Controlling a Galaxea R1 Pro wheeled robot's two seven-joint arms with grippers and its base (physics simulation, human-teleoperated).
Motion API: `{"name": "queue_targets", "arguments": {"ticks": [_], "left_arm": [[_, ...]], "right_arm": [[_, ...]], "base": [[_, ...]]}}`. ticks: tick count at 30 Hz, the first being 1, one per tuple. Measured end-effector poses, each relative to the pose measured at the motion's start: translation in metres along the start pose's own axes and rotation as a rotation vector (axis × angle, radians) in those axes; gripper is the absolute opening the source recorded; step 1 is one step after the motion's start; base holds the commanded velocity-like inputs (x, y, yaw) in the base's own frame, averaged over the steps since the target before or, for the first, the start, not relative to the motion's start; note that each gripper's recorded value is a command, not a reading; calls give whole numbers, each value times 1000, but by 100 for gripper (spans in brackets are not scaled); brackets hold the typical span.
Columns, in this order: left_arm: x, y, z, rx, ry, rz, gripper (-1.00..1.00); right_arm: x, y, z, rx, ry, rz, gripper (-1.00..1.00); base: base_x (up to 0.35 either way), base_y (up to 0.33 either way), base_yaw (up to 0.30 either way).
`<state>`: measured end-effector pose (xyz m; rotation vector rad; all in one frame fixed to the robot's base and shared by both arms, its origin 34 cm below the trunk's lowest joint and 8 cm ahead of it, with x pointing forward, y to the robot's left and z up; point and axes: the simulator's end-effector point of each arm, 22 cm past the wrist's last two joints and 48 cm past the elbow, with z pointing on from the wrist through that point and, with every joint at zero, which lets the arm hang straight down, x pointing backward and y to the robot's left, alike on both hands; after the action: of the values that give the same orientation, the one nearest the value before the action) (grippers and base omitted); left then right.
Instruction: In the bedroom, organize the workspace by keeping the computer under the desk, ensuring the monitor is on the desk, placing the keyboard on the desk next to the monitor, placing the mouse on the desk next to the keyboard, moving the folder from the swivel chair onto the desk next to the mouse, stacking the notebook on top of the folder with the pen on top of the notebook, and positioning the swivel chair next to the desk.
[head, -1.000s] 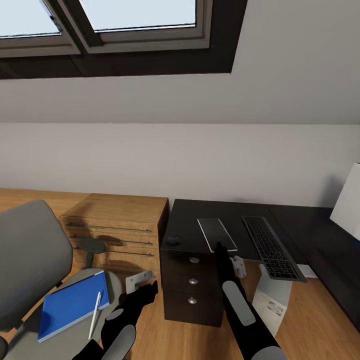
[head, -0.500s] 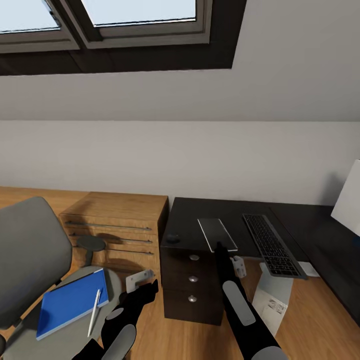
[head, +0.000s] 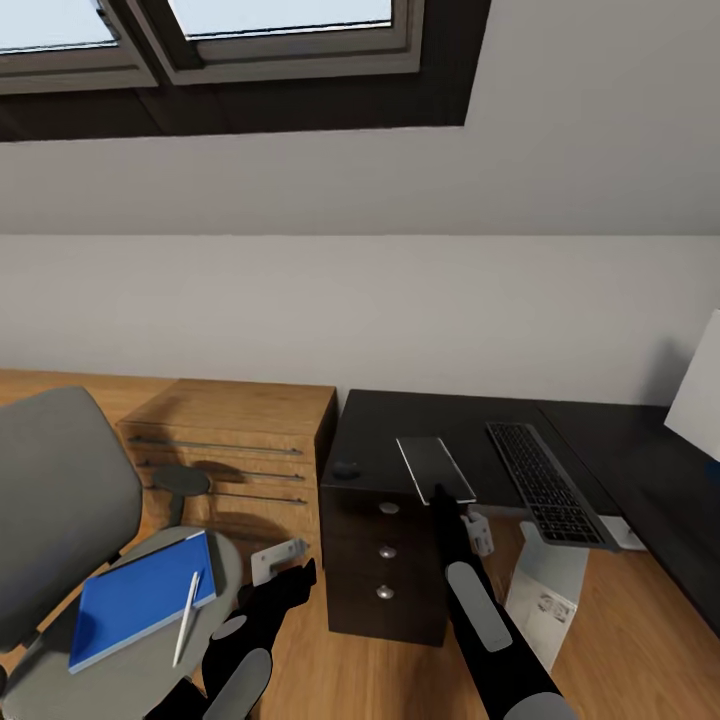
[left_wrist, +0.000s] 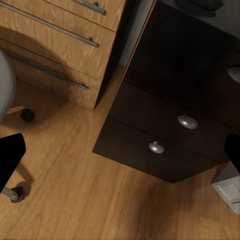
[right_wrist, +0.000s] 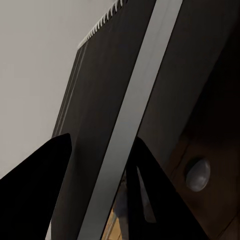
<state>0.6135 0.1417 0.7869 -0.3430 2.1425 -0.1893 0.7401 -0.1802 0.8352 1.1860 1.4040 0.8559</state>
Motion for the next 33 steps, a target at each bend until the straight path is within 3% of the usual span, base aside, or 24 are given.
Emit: {"name": "queue_targets", "arguments": {"ticks": [20,33], "left_arm": [[30,9,18,1,0,1,100],[30,11,18,-1,1,1,100]], "right_arm": [[-2,-51,6,26,-7,-24,-100],[-3,-52,6,28,-9,-27,-100]], "base": [[0,0,0],[0,0,0]]}}
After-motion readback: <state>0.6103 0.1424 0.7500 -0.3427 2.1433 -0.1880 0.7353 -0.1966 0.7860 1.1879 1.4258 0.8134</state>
